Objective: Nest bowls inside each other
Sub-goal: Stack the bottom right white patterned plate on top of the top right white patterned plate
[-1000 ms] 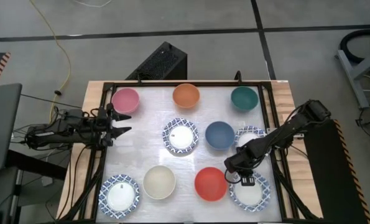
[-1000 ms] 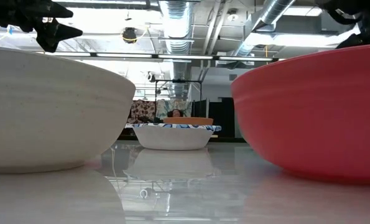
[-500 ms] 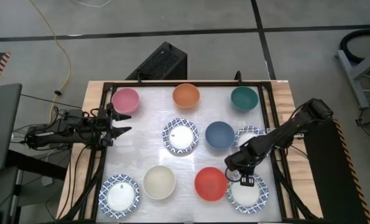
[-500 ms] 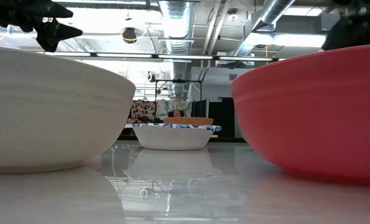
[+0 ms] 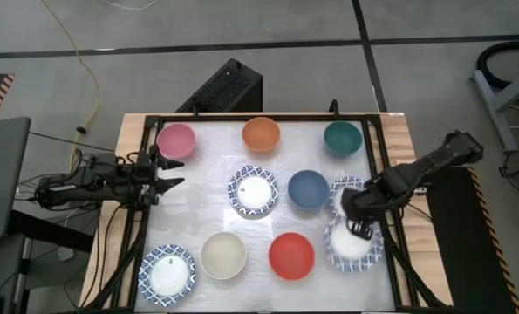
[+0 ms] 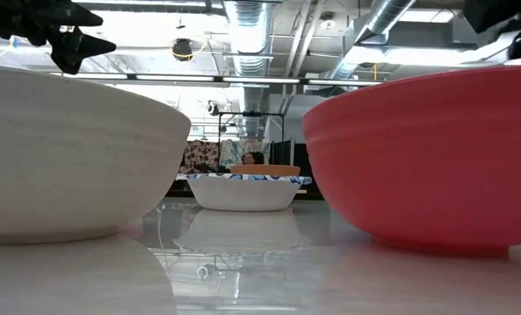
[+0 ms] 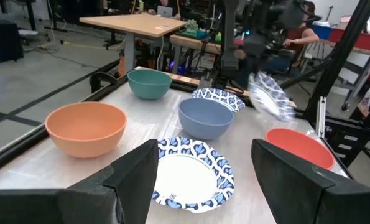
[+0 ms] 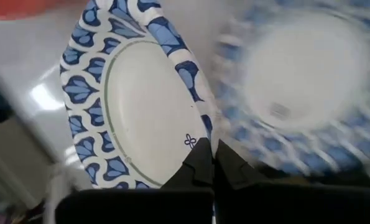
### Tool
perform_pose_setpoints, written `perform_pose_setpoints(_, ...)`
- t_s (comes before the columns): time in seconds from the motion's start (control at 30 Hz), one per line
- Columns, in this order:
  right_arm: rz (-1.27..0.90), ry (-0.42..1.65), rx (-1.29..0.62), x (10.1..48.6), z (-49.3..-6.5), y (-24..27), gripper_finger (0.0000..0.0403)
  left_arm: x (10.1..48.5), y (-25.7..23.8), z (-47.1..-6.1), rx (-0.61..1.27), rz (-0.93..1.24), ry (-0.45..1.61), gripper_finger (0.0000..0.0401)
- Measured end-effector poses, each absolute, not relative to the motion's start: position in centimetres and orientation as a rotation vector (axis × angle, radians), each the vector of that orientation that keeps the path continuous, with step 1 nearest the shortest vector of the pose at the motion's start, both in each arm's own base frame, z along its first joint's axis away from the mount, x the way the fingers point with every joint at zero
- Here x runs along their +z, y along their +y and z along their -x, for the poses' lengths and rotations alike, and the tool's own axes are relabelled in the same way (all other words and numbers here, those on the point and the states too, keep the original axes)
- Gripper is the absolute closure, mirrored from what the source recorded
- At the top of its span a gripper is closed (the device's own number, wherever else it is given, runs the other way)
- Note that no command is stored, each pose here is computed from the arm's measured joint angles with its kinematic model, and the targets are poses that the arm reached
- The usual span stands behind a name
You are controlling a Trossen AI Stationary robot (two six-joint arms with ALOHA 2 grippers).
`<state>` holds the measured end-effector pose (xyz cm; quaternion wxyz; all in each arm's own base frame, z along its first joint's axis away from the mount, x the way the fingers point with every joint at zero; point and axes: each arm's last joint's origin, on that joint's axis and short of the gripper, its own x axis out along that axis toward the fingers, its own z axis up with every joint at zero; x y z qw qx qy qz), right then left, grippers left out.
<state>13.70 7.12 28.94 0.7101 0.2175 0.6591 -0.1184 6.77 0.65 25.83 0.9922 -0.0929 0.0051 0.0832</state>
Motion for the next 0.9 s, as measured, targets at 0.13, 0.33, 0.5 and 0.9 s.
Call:
perform_pose_setpoints(0.13,-0.506,1.454,-0.465,29.5,-11.7,5.8,0.0398,25.8,0.7,-6.8,0.168,0.197,0.015,0.0154)
perform_pose_setpoints(0.33,-0.626,1.279,-0.684,30.3,-10.3,4.3,0.0398,25.8,0.7,-6.8,0.168,0.205,0.015,0.0154)
perform_pose_setpoints(0.5,-0.749,1.121,-0.862,30.5,-10.2,3.3,0.0397,25.8,0.7,-6.8,0.168,0.205,0.014,0.0154)
perform_pose_setpoints(0.9,-0.795,1.222,-0.947,28.6,-10.4,2.1,0.0394,25.7,0.7,-6.8,0.168,0.205,0.017,0.0154)
